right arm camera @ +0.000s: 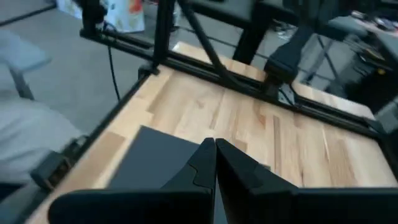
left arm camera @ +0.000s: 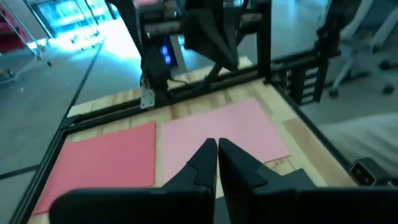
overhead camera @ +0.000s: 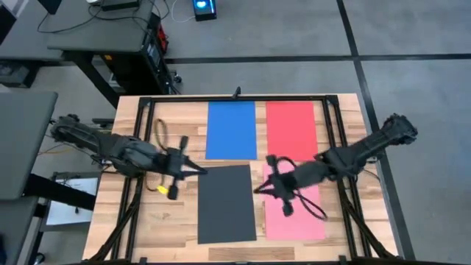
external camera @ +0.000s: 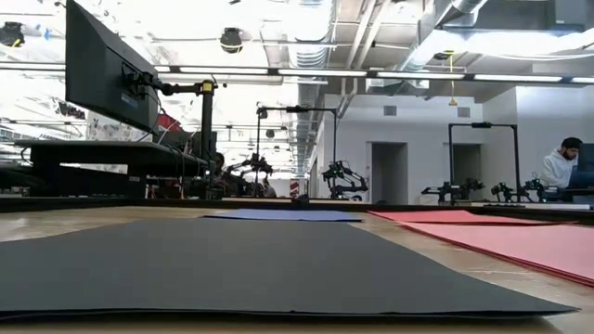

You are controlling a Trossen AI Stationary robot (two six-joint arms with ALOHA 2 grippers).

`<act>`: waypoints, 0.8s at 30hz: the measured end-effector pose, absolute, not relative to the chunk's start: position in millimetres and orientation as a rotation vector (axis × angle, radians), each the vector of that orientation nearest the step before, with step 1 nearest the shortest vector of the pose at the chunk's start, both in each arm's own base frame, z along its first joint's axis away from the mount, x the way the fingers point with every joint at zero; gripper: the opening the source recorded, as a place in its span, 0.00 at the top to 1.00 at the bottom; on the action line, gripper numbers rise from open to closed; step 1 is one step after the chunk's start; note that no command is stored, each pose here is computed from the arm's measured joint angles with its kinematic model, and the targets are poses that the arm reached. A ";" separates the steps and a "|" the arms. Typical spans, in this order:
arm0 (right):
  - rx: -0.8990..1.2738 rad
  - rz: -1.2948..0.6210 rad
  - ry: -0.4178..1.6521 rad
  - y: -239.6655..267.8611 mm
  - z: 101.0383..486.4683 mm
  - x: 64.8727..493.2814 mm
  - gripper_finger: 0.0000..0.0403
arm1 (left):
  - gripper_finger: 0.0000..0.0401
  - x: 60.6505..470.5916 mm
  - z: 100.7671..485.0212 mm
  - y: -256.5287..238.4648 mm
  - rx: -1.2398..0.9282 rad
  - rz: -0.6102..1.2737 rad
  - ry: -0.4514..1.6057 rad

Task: Organize paper
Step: Return to Home Position

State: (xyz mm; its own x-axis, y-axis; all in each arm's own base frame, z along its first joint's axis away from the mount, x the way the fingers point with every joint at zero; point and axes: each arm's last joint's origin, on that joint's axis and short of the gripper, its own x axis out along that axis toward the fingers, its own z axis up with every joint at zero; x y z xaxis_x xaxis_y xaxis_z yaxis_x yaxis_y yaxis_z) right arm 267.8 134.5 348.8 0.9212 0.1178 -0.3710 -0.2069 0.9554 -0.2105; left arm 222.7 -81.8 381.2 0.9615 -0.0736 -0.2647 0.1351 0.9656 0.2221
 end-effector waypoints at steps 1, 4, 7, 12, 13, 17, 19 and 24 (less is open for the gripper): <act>-0.268 0.212 0.357 128.6 345.1 273.8 1.00 | 1.00 213.7 375.2 -78.2 0.230 -0.105 0.230; -0.278 0.177 0.375 101.6 333.2 286.7 1.00 | 1.00 185.8 358.9 -66.4 0.207 -0.091 0.149; -0.250 0.091 0.380 67.1 330.6 286.4 1.00 | 1.00 155.5 348.9 -51.1 0.208 -0.034 0.070; -0.180 0.012 0.382 15.4 331.8 251.8 1.00 | 1.00 109.2 335.5 -22.0 0.140 0.137 0.058; -0.163 -0.001 0.373 7.4 330.4 239.3 1.00 | 1.00 101.2 332.9 -17.9 0.133 0.153 0.056; -0.112 -0.055 0.288 -9.0 320.1 186.9 1.00 | 1.00 74.3 319.7 -8.8 0.108 0.146 -0.003; -0.092 -0.070 0.196 -9.9 310.9 160.8 1.00 | 1.00 67.4 310.8 -6.8 0.098 0.149 -0.057; -0.093 -0.056 -0.062 -4.2 271.2 114.7 1.00 | 1.00 66.1 273.4 -7.5 0.099 0.117 -0.153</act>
State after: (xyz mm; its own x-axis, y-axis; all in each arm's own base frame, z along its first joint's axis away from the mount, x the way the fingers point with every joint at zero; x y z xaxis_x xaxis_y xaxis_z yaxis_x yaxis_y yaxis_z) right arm 114.7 -4.2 271.2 0.9965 -0.0527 0.0649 0.0585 0.9941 -0.0915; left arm 66.1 -7.5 273.4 0.9815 0.1089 0.1576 -0.1239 0.9883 0.0888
